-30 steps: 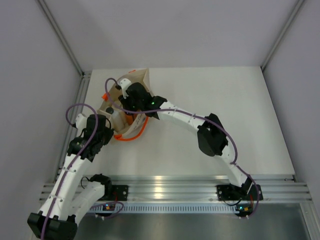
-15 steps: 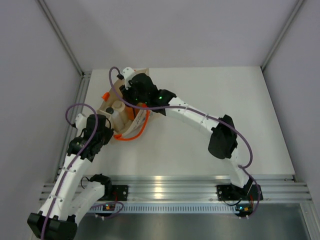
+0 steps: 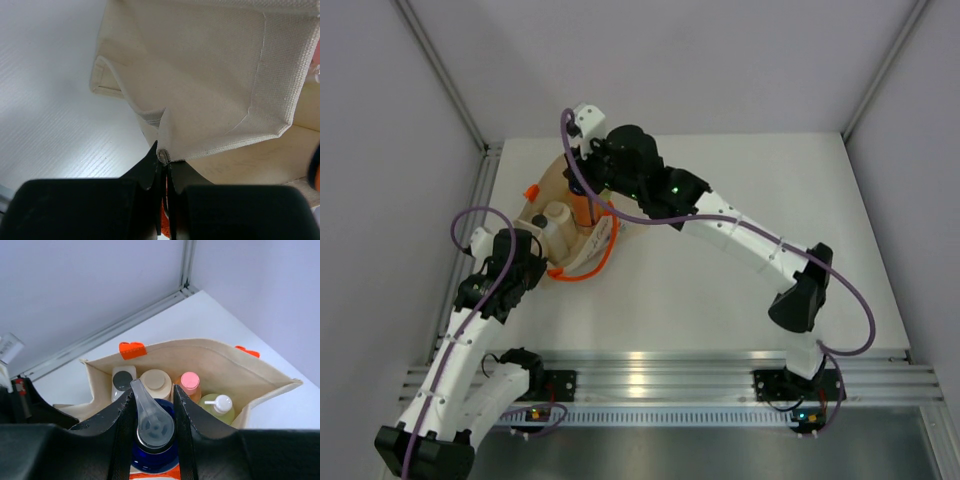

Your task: Take the personal care products out of the canvas bag

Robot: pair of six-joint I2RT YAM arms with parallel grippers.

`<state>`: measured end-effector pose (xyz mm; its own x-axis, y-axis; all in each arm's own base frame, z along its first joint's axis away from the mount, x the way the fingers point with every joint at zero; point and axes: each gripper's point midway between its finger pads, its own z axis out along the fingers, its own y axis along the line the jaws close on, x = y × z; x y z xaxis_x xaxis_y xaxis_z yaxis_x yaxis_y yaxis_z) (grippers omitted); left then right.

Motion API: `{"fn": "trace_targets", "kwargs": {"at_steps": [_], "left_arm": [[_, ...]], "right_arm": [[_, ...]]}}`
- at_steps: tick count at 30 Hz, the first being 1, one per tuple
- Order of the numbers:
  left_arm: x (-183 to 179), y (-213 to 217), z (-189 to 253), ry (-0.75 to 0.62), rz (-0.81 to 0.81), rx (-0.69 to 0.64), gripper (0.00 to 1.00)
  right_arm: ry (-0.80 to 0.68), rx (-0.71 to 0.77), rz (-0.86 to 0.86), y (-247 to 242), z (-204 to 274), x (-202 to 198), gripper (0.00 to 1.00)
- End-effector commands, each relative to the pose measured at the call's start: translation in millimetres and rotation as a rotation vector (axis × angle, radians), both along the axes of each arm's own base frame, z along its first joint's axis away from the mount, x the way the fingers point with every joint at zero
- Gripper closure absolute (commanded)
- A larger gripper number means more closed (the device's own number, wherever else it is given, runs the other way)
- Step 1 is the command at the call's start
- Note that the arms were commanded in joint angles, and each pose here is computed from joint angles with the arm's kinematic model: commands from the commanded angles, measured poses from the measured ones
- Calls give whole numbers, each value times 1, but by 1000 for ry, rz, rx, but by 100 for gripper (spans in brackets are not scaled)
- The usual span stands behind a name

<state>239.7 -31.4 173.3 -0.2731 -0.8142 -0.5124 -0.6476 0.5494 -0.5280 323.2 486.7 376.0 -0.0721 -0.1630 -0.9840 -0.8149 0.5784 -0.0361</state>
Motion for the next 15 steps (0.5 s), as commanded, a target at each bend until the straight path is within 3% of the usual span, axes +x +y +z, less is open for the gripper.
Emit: {"fn": "trace_targets", "kwargs": {"at_steps": [1, 7, 15], "left_arm": [[-13, 7, -12, 82, 11, 33, 100], [-13, 6, -11, 78, 9, 32, 100], [-10, 6, -5, 67, 11, 29, 100]], "right_arm": [[-167, 247, -3, -39, 132, -30, 100], [-203, 278, -104, -84, 167, -26, 100], [-175, 254, -271, -152, 159, 13, 100]]}}
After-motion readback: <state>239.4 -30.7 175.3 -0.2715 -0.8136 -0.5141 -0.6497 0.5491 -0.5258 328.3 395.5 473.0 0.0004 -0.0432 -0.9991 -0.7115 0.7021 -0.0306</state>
